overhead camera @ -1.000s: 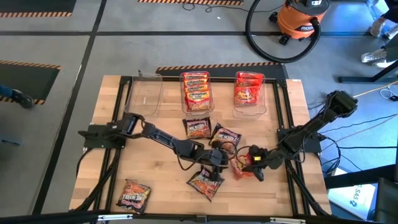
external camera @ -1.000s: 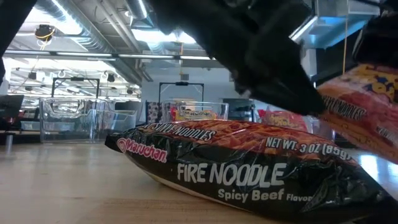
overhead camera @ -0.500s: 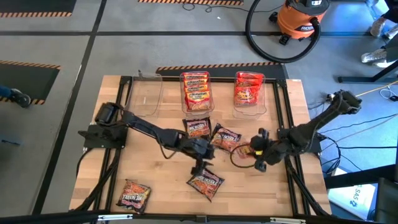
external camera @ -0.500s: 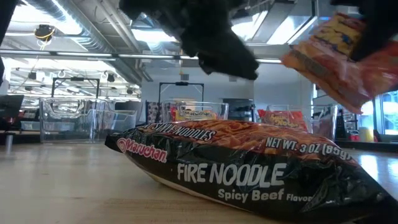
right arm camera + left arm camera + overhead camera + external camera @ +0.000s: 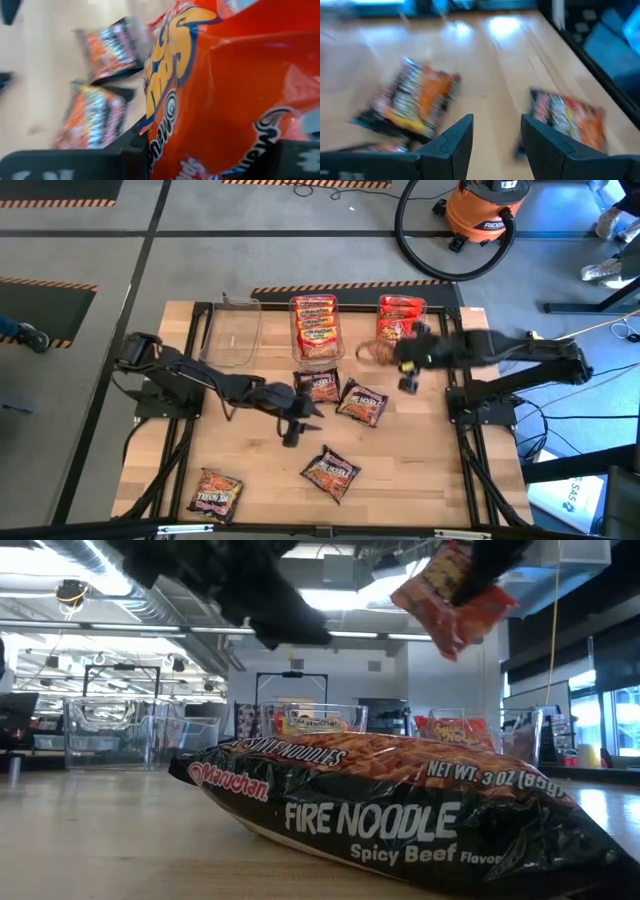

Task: Sort Maruchan noodles
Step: Put the orange noodle pack into the right transparent bin, then put the top right black noodle pack into the left transparent bin

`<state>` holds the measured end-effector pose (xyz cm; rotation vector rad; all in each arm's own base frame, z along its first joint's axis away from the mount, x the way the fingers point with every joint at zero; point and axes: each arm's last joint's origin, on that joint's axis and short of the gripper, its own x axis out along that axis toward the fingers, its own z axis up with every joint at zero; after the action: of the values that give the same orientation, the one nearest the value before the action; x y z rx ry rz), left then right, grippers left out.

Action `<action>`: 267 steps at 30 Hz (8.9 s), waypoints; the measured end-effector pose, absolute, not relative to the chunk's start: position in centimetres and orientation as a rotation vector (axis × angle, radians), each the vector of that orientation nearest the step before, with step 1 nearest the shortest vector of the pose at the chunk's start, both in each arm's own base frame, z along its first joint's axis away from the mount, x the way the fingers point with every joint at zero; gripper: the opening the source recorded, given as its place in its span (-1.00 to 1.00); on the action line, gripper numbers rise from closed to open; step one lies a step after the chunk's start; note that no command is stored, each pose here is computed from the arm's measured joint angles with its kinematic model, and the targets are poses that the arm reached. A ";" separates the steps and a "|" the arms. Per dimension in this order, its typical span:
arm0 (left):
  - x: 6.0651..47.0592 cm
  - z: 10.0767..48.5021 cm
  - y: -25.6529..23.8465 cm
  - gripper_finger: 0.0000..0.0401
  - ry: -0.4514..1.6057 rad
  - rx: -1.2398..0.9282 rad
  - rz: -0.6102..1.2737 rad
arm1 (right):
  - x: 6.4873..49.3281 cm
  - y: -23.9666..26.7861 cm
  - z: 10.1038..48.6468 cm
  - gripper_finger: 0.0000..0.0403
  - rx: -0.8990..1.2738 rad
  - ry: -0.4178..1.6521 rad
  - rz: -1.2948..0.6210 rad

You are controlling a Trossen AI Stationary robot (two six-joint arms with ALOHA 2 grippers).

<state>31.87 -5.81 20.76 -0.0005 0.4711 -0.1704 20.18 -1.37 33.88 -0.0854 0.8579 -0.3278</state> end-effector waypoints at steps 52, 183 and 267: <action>28.9 21.6 -1.7 -0.21 0.315 0.023 -0.048 | 22.5 -17.2 19.7 -0.28 0.026 1.577 -0.115; 41.3 10.3 -7.9 -0.21 0.539 -0.115 0.065 | 20.0 2.0 12.2 0.72 0.846 0.673 -0.073; 44.9 27.8 -1.5 0.26 0.834 -0.167 -0.121 | 25.8 6.5 14.0 -0.50 0.122 0.412 0.072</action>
<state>44.93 -1.50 27.81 -0.1668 0.8339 -0.1213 25.80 6.53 13.96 0.1223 0.4117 0.0719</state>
